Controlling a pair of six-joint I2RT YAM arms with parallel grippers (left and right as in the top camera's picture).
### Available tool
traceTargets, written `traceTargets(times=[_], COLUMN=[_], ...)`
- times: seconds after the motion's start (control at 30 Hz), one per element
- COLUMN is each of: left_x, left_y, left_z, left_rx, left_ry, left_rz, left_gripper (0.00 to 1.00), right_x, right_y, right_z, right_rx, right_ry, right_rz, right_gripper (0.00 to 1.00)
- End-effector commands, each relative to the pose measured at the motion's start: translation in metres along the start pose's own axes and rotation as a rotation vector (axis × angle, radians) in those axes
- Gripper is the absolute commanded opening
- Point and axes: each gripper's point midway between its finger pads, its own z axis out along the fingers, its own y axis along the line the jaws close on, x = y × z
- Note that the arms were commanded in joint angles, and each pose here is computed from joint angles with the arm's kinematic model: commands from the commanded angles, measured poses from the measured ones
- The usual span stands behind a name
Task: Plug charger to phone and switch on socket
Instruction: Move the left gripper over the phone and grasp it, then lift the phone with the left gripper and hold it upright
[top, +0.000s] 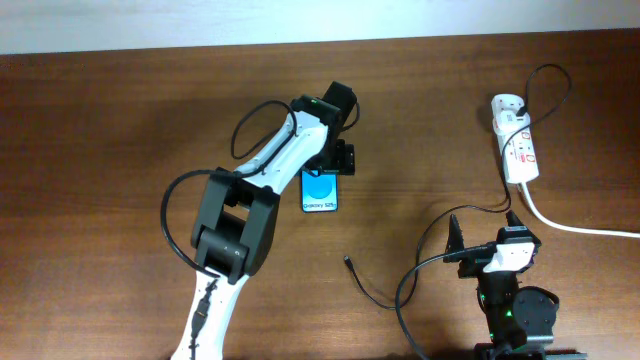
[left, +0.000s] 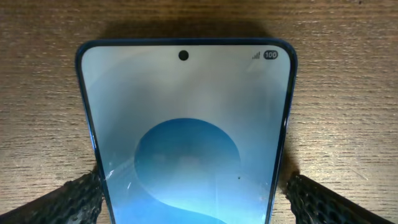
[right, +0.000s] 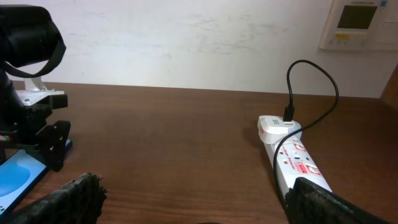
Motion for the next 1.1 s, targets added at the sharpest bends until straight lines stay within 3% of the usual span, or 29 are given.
traceTargets(times=[0.0,0.13,0.17,0.33,0.53,0.57,0.63,0.7,0.87,1.07], left_x=[0.007,0.011,0.011,0.015,0.023,0.024,0.023,0.024,0.024,0.022], left_y=[0.018,0.020,0.020,0.020,0.024,0.024,0.024,0.024,0.024,0.024], left_z=[0.022,0.022,0.022,0.021,0.020,0.020,0.020,0.020,0.020,0.019], left_rx=[-0.021,-0.029,-0.028,-0.024,-0.040,-0.041,-0.040,-0.041,-0.041,-0.039], left_ry=[0.075,0.089,0.089,0.108,0.143,0.144,0.142,0.144,0.145,0.141], left_rz=[-0.019,-0.019,-0.019,0.015,0.016,0.016,0.016,0.016,0.016,0.015], left_gripper=[0.99,1.00,0.93,1.00,1.00,0.93,0.93,0.86,0.89,0.79], right_x=[0.002,0.002,0.002,0.002,0.002,0.002,0.002,0.002,0.002,0.002], right_y=[0.001,0.001,0.001,0.001,0.001,0.001,0.001,0.001,0.001,0.001], right_z=[0.000,0.000,0.000,0.000,0.000,0.000,0.000,0.000,0.000,0.000], right_rx=[-0.005,-0.005,-0.005,-0.005,-0.005,-0.005,-0.005,-0.005,-0.005,-0.005], right_ry=[0.003,0.003,0.003,0.003,0.003,0.003,0.003,0.003,0.003,0.003], right_rz=[0.003,0.003,0.003,0.003,0.003,0.003,0.003,0.003,0.003,0.003], right_gripper=[0.98,0.98,0.98,0.98,0.99,0.98,0.98,0.98,0.98,0.99])
